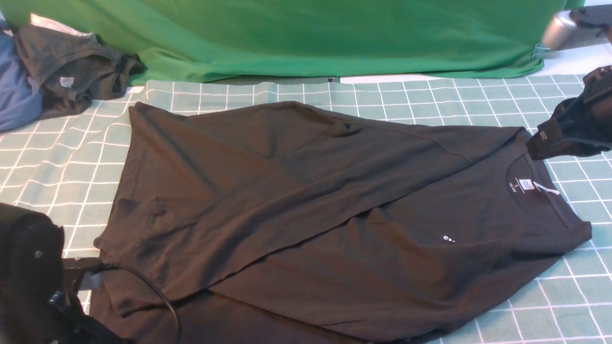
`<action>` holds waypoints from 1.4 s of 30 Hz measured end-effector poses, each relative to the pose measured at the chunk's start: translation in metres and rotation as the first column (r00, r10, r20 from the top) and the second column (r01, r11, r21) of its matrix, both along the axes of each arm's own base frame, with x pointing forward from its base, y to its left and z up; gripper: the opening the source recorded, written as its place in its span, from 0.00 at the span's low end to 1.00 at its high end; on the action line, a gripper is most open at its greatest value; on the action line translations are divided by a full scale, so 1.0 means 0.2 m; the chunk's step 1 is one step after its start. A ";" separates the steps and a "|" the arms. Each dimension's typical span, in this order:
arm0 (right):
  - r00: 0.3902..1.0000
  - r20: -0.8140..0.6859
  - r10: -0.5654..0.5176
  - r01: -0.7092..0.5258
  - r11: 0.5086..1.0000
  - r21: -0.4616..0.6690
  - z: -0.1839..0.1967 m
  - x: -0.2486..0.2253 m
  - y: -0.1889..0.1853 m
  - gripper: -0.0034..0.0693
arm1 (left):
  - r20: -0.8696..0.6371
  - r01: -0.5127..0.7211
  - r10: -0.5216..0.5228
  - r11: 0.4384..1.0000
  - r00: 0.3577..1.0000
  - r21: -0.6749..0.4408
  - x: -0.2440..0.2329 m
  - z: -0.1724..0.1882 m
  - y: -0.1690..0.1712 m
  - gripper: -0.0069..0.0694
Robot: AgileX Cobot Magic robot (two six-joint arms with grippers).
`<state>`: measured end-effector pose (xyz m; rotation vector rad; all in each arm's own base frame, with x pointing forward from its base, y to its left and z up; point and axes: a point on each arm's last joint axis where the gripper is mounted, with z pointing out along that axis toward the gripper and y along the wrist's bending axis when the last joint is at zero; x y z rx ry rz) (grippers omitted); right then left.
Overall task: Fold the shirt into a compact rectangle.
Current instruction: 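Grasp the near edge of the shirt at its hem and shoulder corners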
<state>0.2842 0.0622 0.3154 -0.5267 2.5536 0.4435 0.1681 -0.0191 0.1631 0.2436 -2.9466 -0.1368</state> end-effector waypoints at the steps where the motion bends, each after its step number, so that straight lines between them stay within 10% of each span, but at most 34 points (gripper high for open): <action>1: 1.000 -0.007 0.003 -0.003 1.000 0.000 0.00 0.00 0.00 0.10 | -0.013 -0.004 0.004 1.000 1.000 -0.002 0.00 -0.01 0.00 0.65; 9: 0.999 -0.007 0.052 -0.052 0.999 -0.017 0.00 -0.01 0.00 0.10 | -0.020 -0.039 0.038 0.998 0.999 -0.040 0.02 -0.07 -0.03 0.57; 16: 0.964 -0.083 0.254 -0.259 0.965 -0.051 -0.02 -0.08 0.02 0.10 | -0.007 -0.051 0.051 0.997 0.999 -0.056 0.02 -0.06 -0.03 0.14; 27: 0.810 -0.091 0.580 -0.586 0.806 -0.086 -0.11 -0.23 0.36 0.13 | 0.142 -0.019 0.023 0.999 0.990 -0.026 -0.07 0.13 0.01 0.11; 38: 0.628 -0.165 0.760 -0.765 0.565 -0.310 -0.63 -0.47 0.65 0.83 | 0.195 -0.007 0.009 1.000 0.981 -0.012 -0.13 0.20 0.02 0.11; 42: 0.628 -0.168 0.760 -0.753 0.541 -0.374 -0.77 -0.46 0.65 0.82 | 0.195 0.000 0.002 1.000 0.981 -0.012 -0.13 0.20 0.02 0.11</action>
